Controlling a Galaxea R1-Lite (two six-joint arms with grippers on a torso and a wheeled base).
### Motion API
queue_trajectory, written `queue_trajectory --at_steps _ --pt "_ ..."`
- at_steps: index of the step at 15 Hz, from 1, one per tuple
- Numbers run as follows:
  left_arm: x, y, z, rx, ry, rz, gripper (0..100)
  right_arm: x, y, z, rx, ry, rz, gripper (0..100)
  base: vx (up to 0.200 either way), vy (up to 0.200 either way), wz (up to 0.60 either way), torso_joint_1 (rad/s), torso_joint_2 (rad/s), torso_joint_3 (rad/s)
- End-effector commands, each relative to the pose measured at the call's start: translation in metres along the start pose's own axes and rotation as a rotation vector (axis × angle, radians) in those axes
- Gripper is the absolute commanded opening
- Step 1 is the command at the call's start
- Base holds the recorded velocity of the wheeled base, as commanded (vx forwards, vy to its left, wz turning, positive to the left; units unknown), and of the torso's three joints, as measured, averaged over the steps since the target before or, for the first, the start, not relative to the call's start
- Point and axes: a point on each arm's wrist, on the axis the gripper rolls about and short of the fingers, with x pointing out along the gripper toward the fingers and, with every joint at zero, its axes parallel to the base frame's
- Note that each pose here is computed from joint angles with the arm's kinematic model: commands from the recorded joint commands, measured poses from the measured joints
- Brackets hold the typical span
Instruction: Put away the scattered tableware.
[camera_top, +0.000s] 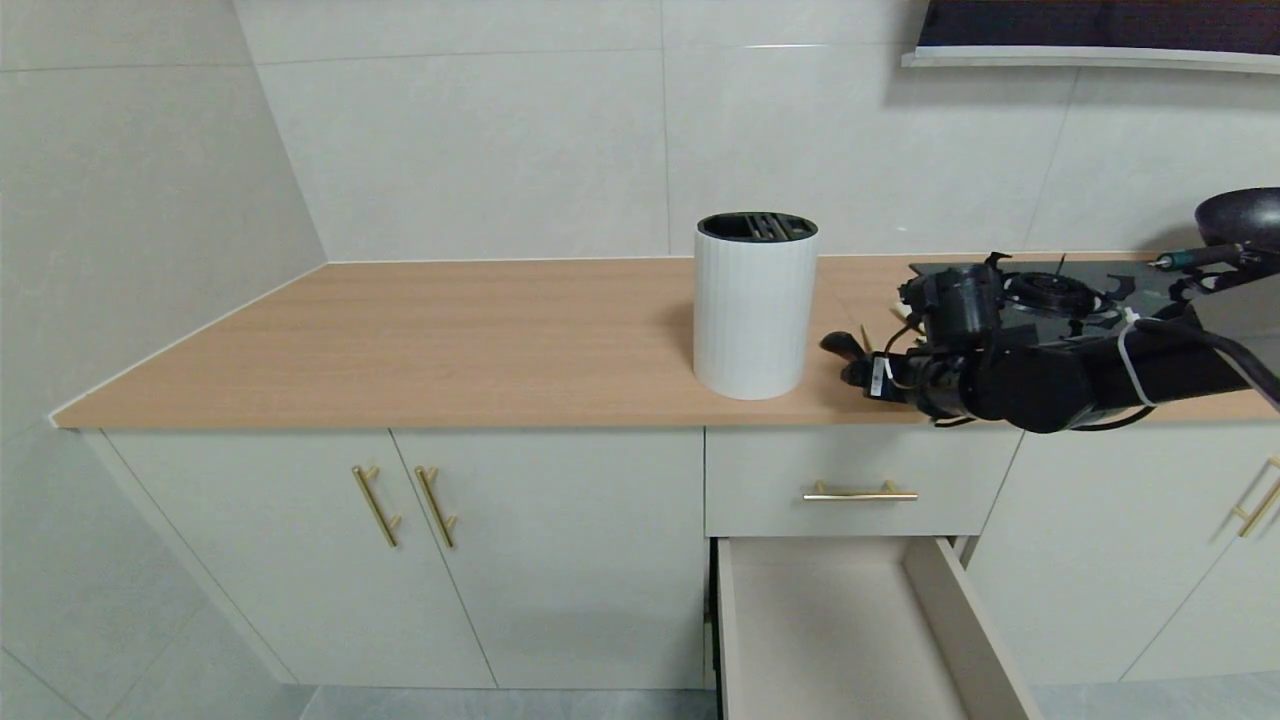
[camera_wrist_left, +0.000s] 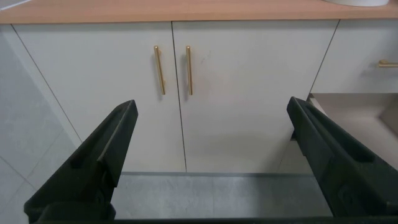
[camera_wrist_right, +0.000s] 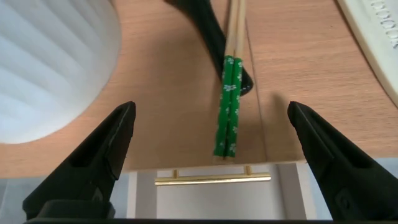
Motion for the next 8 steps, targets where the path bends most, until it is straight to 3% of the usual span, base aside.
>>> queue_trajectory --at_steps 1,3,4,8 --pt "0.0001 0.0 0.0 0.0 0.002 0.001 100 0.0009 -0.0004 -0.0007 0.0 0.003 -0.002 100 0.0 0.0 0.0 0.0 0.0 0.0" --pt "0.0001 0.0 0.0 0.0 0.002 0.001 100 0.0024 -0.0005 -0.0028 -0.004 0.01 -0.004 100 0.0 0.0 0.0 0.0 0.0 0.0" --pt "0.0001 0.0 0.0 0.0 0.002 0.001 100 0.0029 -0.0005 -0.0034 -0.005 0.013 -0.005 0 0.0 0.0 0.0 0.0 0.0 0.0" --pt "0.0001 0.0 0.0 0.0 0.002 0.001 100 0.0068 -0.0005 -0.0073 -0.01 0.025 -0.008 0 0.0 0.0 0.0 0.0 0.0 0.0"
